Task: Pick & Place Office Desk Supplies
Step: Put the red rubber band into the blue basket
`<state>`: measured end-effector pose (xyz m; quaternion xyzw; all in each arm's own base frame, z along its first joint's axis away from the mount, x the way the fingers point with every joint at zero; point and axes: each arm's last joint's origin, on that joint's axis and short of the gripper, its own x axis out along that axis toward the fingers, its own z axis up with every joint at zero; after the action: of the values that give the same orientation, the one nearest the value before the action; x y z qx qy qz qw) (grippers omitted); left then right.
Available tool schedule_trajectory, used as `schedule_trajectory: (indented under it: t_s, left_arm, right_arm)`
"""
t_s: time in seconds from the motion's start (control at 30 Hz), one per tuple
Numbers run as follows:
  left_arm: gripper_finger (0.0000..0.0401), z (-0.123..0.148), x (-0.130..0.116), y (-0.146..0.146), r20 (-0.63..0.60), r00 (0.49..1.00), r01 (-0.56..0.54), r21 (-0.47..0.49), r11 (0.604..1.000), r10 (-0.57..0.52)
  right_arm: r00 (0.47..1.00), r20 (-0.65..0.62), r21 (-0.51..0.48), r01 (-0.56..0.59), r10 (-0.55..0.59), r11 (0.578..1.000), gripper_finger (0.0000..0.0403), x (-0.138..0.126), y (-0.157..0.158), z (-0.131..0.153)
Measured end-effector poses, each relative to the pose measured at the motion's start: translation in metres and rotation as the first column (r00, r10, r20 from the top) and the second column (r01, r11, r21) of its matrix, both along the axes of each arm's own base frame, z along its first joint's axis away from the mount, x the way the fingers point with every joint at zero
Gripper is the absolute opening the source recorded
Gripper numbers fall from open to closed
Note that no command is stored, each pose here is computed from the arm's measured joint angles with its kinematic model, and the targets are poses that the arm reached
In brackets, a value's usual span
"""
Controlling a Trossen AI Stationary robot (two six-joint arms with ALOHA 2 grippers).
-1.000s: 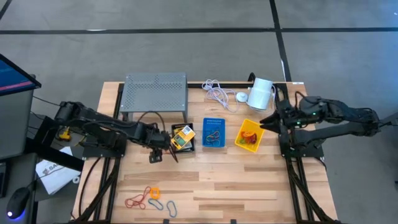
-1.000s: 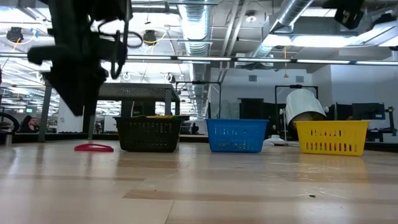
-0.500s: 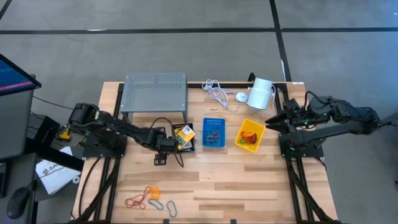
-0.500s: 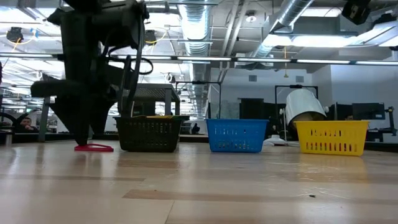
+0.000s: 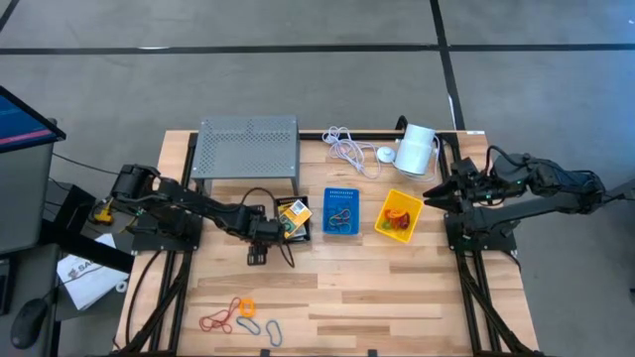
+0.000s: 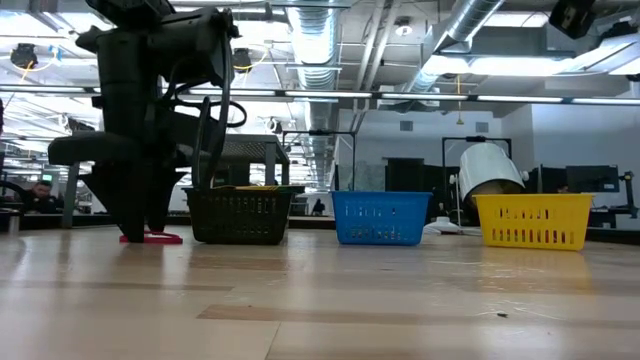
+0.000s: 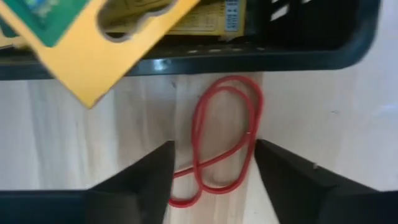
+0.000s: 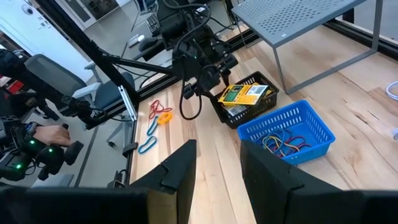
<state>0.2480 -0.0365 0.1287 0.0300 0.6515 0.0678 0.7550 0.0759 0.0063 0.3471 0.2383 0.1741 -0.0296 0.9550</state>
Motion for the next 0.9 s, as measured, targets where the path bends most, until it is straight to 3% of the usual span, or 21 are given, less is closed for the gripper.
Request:
schedule_trajectory:
  t_s: [0.33, 0.57, 0.77, 0.9]
  left_arm:
    - [0.0015, 0.001, 0.0, -0.002, 0.004, 1.0, -0.026, -0.065, 0.998, 0.026]
    - [0.0002, 0.009, -0.005, -0.003, 0.005, 0.998, -0.059, -0.101, 0.993, 0.059]
    - [0.0001, 0.043, -0.027, -0.004, 0.046, 0.989, -0.133, -0.102, 0.986, 0.139]
    - [0.0001, 0.071, -0.039, -0.01, 0.194, 0.962, -0.162, -0.15, 0.975, 0.19]
  right_arm:
    - [1.0, 0.005, 0.001, 0.0, 0.0, 1.0, 0.012, 0.0, 0.0, 0.0]
    - [1.0, 0.004, -0.003, -0.001, 0.001, 1.0, 0.012, 0.0, 0.0, 0.0]
    - [1.0, 0.004, -0.002, -0.001, 0.001, 1.0, 0.012, 0.0, 0.0, 0.0]
    - [1.0, 0.004, -0.004, -0.002, 0.002, 1.0, 0.012, 0.0, 0.0, 0.0]
